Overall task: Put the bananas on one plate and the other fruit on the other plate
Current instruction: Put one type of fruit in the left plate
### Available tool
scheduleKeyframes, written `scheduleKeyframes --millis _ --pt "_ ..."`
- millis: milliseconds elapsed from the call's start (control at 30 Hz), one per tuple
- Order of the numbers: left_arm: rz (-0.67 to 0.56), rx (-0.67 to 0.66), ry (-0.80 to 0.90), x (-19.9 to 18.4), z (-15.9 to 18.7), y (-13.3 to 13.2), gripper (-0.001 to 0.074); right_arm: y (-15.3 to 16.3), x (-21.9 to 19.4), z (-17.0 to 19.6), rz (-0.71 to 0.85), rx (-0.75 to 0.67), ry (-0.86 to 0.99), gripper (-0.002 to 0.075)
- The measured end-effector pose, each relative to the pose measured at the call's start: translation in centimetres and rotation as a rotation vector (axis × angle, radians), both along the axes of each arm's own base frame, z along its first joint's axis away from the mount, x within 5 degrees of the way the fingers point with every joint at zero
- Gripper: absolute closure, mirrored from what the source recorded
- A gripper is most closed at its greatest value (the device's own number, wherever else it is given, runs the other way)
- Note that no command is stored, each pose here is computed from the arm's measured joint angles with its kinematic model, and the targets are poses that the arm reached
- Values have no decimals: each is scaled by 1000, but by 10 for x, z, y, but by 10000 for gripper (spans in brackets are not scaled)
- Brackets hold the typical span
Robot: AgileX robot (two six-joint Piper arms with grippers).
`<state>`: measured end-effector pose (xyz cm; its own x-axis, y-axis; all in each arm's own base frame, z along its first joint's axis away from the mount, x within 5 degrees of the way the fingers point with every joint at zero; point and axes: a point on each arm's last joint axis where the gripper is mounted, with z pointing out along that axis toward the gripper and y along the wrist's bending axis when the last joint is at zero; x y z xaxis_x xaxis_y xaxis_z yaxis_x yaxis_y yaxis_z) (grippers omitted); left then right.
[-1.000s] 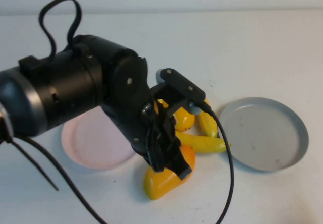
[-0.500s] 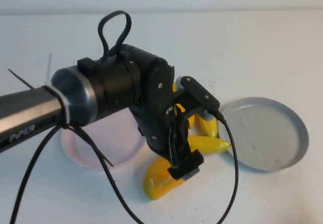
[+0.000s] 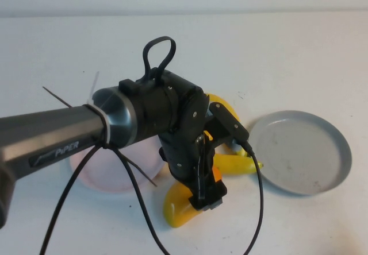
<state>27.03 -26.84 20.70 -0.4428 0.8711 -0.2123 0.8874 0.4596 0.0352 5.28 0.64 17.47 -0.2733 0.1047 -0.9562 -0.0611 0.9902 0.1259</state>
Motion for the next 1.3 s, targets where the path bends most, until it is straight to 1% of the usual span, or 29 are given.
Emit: scheduleKeyframes --millis 167,333,433,500,667,767,867,1033,1133,1300 --pt "2 25 21 2 -13 -2 67 0 0 0 0 0 0 743" --pt "49 21 31 3 -15 -2 73 0 0 0 0 0 0 743" --pt "66 20 33 3 -15 -2 120 0 0 0 0 0 0 743" --pt "79 21 32 3 -15 -2 169 0 0 0 0 0 0 743" --pt "87 25 34 3 -14 -2 178 0 0 0 0 0 0 743" --pt "86 43 52 4 -7 -2 178 0 0 0 0 0 0 743" --pt "99 57 68 6 9 -5 178 0 0 0 0 0 0 743" --pt "119 104 -13 18 43 -2 178 0 0 0 0 0 0 743" --pt "211 138 -53 37 47 18 178 0 0 0 0 0 0 743" --pt "451 154 -44 77 47 80 178 0 0 0 0 0 0 743"
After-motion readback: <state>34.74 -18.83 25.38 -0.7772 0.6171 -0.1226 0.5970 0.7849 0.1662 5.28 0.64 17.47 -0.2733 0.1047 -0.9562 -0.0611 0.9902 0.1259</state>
